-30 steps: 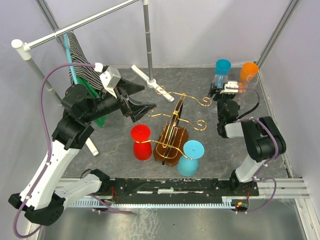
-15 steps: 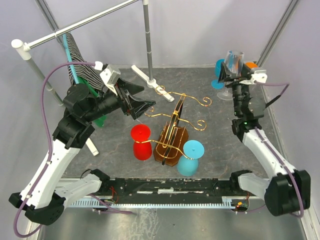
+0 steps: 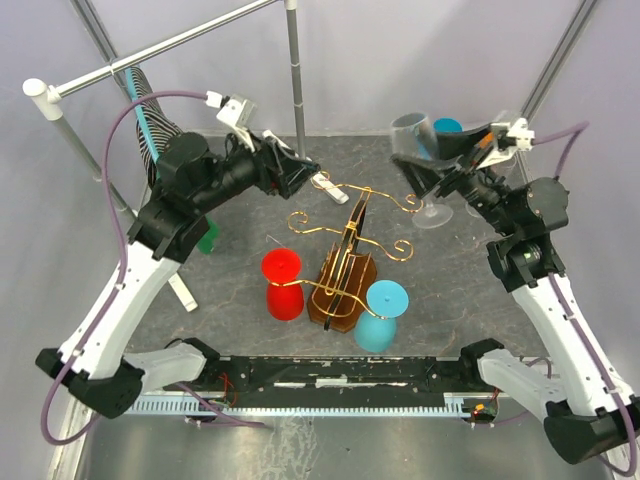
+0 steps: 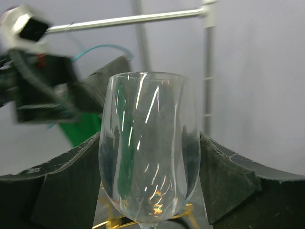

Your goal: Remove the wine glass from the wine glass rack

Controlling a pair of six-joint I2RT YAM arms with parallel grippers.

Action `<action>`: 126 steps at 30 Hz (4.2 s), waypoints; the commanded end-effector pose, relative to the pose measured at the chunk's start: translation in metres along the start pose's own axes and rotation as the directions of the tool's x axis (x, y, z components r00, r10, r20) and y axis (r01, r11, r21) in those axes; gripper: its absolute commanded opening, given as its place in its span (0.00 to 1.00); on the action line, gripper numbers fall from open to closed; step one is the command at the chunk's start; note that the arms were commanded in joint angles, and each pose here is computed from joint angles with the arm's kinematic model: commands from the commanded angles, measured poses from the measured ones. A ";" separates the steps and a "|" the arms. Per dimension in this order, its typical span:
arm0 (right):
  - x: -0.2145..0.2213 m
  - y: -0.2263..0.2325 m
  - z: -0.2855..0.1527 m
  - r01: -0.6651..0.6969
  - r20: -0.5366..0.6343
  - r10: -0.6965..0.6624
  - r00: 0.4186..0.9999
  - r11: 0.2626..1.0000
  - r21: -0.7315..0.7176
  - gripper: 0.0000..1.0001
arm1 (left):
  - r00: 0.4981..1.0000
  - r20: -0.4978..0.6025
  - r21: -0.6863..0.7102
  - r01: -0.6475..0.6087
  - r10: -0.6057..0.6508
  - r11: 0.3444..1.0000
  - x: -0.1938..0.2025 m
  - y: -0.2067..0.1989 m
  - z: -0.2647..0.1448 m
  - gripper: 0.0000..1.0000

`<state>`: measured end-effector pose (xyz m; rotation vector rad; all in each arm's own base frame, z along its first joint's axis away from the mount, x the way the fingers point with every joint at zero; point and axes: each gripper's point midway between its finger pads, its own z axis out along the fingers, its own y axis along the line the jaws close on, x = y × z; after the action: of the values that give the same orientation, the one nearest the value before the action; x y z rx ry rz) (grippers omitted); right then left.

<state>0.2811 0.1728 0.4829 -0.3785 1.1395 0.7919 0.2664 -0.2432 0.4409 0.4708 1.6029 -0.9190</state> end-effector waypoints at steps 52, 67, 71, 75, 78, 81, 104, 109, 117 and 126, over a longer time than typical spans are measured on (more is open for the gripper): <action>0.072 0.103 0.084 -0.027 -0.195 -0.028 0.980 0.962 -0.273 0.64 | 0.968 -0.068 -0.024 0.242 -0.243 0.970 -0.016 -0.016 0.071 0.86; 0.056 0.078 0.074 0.097 -0.175 -0.121 0.977 0.985 -0.142 0.66 | 0.986 0.021 -0.131 0.165 -0.163 0.978 -0.035 -0.001 0.049 0.87; 0.047 0.065 0.065 0.137 -0.175 -0.149 0.973 0.988 -0.078 0.66 | 0.987 0.083 -0.199 0.154 -0.140 0.968 -0.053 0.008 0.036 0.89; 0.037 0.048 0.057 0.160 -0.154 -0.158 0.975 0.987 -0.004 0.66 | 0.983 0.141 -0.247 0.149 -0.116 0.958 -0.070 0.012 0.019 0.90; 0.026 0.030 0.051 0.178 -0.139 -0.168 0.976 0.982 0.067 0.66 | 0.982 0.158 -0.272 0.148 -0.107 0.951 -0.074 0.015 0.010 0.91; 0.019 0.006 0.047 0.196 -0.135 -0.178 0.975 0.970 0.140 0.66 | 0.981 0.161 -0.285 0.147 -0.104 0.947 -0.072 0.017 0.005 0.92; 0.092 -0.212 -0.008 0.281 -0.264 -0.155 0.952 0.785 0.552 0.64 | 0.991 0.103 -0.316 0.115 -0.086 0.942 -0.029 0.030 -0.005 0.94; 0.136 -0.236 -0.023 0.290 -0.282 -0.148 0.948 0.767 0.572 0.63 | 0.992 0.087 -0.319 0.112 -0.089 0.941 -0.021 0.033 0.001 0.94; 0.187 -0.264 -0.034 0.290 -0.288 -0.138 0.947 0.751 0.593 0.63 | 0.995 0.039 -0.307 0.095 -0.088 0.947 -0.007 0.038 0.020 0.94; 0.223 -0.282 -0.044 0.279 -0.301 -0.110 0.947 0.745 0.606 0.61 | 0.997 0.014 -0.313 0.072 -0.071 0.947 0.000 0.043 0.028 0.94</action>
<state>0.4900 0.0377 0.1931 -0.0185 1.6599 0.1153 0.3117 -0.2365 0.4118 0.1434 1.8039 -0.7042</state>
